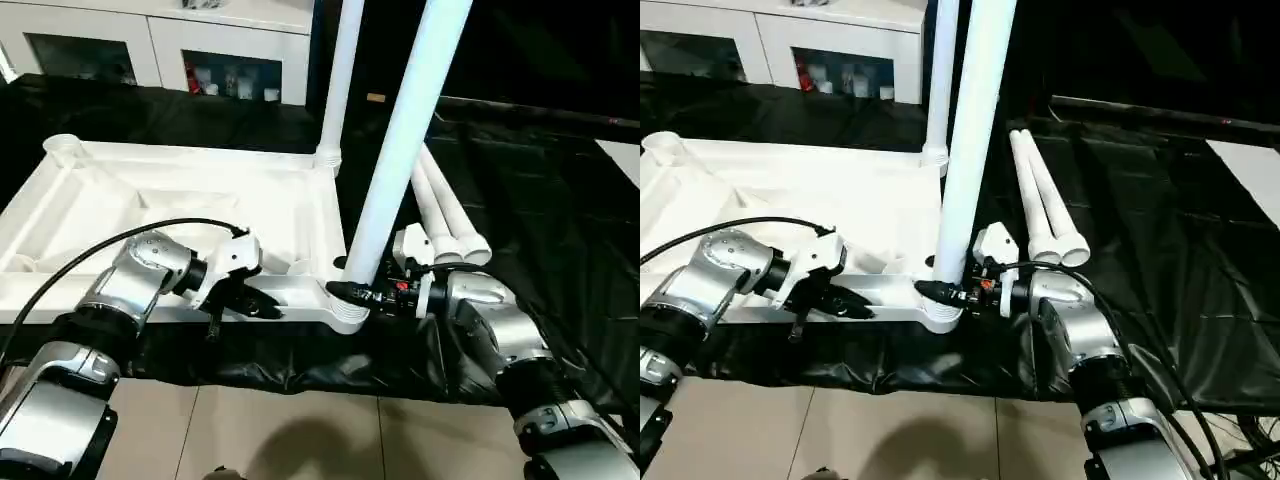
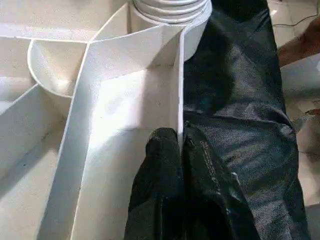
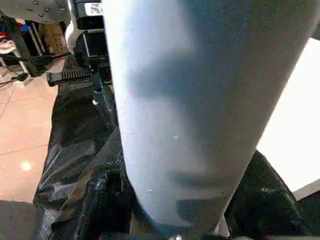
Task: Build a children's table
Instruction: Insert table leg to table base
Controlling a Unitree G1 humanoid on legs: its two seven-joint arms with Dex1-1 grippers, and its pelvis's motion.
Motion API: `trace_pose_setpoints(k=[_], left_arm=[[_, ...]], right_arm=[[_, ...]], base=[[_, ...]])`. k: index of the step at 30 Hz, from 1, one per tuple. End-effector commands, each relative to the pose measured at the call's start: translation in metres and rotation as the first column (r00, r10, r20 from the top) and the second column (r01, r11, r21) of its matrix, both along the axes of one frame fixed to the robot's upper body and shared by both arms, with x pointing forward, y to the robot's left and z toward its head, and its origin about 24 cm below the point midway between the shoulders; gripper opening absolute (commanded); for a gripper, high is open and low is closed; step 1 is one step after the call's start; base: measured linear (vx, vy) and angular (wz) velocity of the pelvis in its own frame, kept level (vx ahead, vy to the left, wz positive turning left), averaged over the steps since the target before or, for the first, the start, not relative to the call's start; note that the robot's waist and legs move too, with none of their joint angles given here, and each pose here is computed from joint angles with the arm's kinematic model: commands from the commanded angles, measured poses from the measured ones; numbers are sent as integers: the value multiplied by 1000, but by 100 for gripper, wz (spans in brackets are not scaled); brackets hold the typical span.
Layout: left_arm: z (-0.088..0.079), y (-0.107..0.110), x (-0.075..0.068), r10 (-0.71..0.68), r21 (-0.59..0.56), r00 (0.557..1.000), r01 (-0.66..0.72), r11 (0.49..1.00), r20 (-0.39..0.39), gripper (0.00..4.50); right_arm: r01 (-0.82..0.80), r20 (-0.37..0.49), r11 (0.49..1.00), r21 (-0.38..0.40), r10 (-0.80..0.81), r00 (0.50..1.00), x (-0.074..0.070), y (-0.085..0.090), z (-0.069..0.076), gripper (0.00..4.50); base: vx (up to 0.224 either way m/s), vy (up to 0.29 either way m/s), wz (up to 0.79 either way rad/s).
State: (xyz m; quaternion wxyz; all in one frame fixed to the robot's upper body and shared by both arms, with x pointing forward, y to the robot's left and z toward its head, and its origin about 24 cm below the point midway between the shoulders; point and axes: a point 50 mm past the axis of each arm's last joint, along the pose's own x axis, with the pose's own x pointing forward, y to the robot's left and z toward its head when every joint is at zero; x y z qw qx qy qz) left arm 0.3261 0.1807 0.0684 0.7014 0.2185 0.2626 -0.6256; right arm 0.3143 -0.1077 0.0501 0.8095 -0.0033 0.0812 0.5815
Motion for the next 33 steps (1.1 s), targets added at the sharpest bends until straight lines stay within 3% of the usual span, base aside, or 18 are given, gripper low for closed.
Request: trace_pose_setpoints(k=[1,3,4,6,8,9,11,16,21,24,28,30,33], left_arm=[[19,-12,13,66,-69,993,-59,996,99,0],[20,-14,15,91,-87,990,-82,993,104,0],[22,-26,21,186,-131,973,-169,977,138,0],[22,-30,23,216,-140,965,-195,971,149,0],[23,-50,28,324,-188,928,-290,938,184,0],[23,-50,28,324,-188,928,-290,938,184,0],[21,-71,29,390,-195,896,-352,916,215,0],[13,-90,26,402,-196,890,-364,911,217,0],[6,-91,23,365,-139,900,-341,930,238,0],[5,-91,21,375,-128,898,-354,926,232,0],[6,-91,19,375,-131,899,-354,926,227,0],[6,-91,19,370,-137,902,-347,928,222,0],[7,-90,19,366,-138,904,-342,929,221,0]], right_arm=[[57,-135,996,-67,-66,989,-7,2,-29,189],[92,-128,994,-64,-99,987,-3,3,-28,189],[276,-119,961,-36,-278,953,14,8,-22,189],[329,-121,944,-31,-331,936,19,9,-21,189],[497,-126,867,-29,-497,859,34,15,-17,189],[497,-126,867,-29,-497,859,34,15,-17,189],[573,-130,818,-48,-574,809,39,19,-17,189],[597,-144,800,-57,-599,788,40,27,-20,189],[579,-159,813,-61,-581,798,36,36,-23,189],[603,-152,792,-96,-611,777,38,41,-26,189],[617,-165,783,-78,-620,767,40,43,-24,189],[622,-160,781,-58,-622,766,42,43,-20,245],[620,-161,784,-41,-617,770,43,44,-17,269]], base=[[0,0,0],[0,0,0],[0,0,0],[0,0,0],[0,0,0],[0,0,0],[0,0,0],[0,0,0],[0,0,0],[0,0,0],[0,0,0],[0,0,0],[0,0,0]])
